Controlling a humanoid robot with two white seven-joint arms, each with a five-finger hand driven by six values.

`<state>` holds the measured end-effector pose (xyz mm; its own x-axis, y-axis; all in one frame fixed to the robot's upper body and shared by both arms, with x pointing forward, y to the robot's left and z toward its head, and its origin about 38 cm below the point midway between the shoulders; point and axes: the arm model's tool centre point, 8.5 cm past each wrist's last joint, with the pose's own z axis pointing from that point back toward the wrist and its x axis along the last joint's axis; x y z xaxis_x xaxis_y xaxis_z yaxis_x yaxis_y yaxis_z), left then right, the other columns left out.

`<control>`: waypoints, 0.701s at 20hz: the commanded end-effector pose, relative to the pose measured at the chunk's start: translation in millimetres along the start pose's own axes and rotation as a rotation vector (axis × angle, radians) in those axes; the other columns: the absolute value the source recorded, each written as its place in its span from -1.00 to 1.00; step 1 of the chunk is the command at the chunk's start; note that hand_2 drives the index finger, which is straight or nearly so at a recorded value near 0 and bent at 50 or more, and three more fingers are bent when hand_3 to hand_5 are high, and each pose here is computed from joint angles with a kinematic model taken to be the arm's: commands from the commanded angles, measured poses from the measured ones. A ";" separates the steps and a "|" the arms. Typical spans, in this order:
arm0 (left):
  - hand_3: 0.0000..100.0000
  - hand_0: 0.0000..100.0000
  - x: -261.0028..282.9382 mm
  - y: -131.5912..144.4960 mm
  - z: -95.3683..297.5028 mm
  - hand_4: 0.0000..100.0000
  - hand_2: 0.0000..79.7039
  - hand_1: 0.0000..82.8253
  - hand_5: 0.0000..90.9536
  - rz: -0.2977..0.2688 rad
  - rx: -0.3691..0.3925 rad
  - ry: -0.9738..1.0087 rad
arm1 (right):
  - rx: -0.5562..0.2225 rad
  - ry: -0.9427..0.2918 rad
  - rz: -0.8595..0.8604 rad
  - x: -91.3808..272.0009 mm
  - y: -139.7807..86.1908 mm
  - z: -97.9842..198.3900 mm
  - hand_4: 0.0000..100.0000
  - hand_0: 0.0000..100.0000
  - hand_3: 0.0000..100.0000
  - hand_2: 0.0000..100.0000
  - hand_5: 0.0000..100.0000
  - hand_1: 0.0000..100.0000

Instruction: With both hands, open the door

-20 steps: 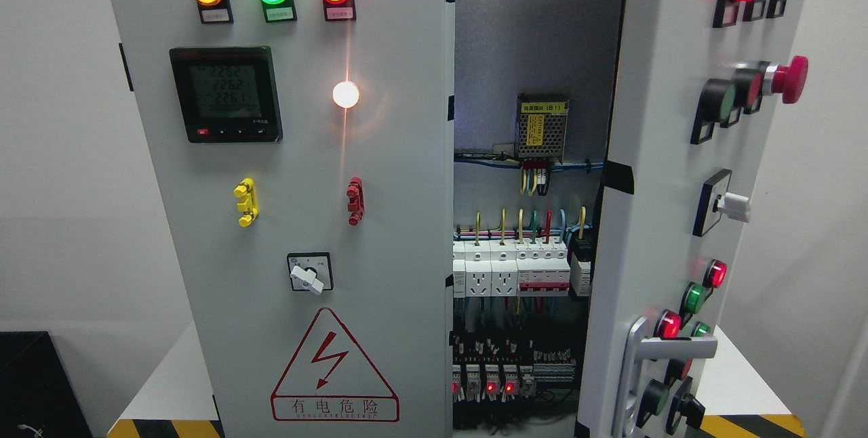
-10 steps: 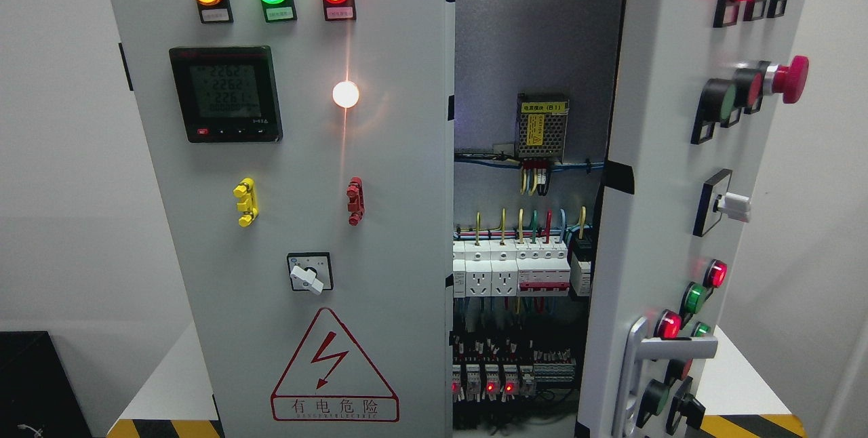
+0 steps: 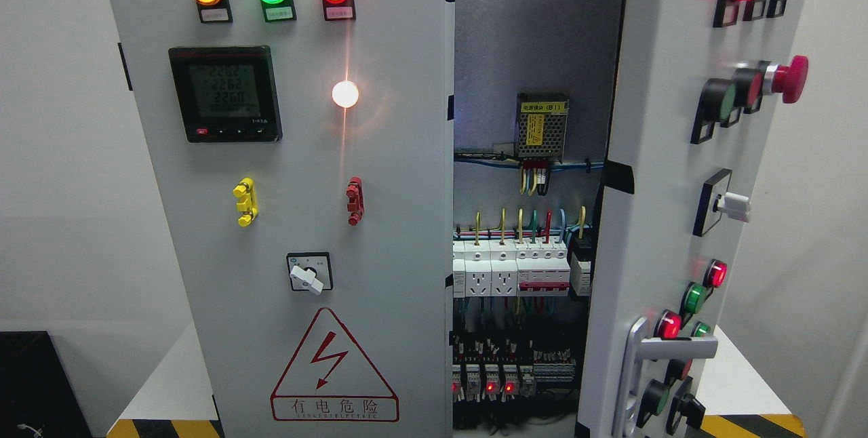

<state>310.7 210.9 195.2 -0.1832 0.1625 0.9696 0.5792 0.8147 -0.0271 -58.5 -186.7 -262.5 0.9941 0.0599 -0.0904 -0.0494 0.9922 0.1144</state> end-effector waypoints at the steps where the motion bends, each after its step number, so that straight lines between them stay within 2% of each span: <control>1: -1.00 -1.00 46.1 -10.6 -40.2 -1.00 -1.00 -1.00 -1.00 -0.023 -0.137 -0.075 | -0.003 -0.002 -0.021 0.1 -0.3 0.0 -1.00 -0.62 -1.00 -1.00 -1.00 -1.00; 5: -1.00 -1.00 59.0 -20.1 -57.2 -1.00 -1.00 -1.00 -1.00 -0.034 -0.203 -0.098 | -0.001 -0.002 -0.023 0.2 0.7 -0.1 -1.00 -0.62 -1.00 -1.00 -1.00 -1.00; 9: -1.00 -1.00 91.2 -20.9 -80.7 -1.00 -1.00 -1.00 -1.00 0.045 -0.246 -0.143 | -0.003 -0.002 -0.023 0.1 -0.3 0.0 -1.00 -0.62 -1.00 -1.00 -1.00 -1.00; 14: -1.00 -1.00 142.7 -23.6 -108.4 -1.00 -1.00 -1.00 -1.00 0.026 -0.311 -0.187 | -0.003 -0.002 -0.023 0.1 -0.3 0.0 -1.00 -0.62 -1.00 -1.00 -1.00 -1.00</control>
<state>353.3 172.4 313.8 -0.2920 0.2693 0.9177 0.7322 0.6803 0.0334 -58.4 -187.1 -262.5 0.9941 0.0599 -0.0903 -0.0497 0.9926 0.1109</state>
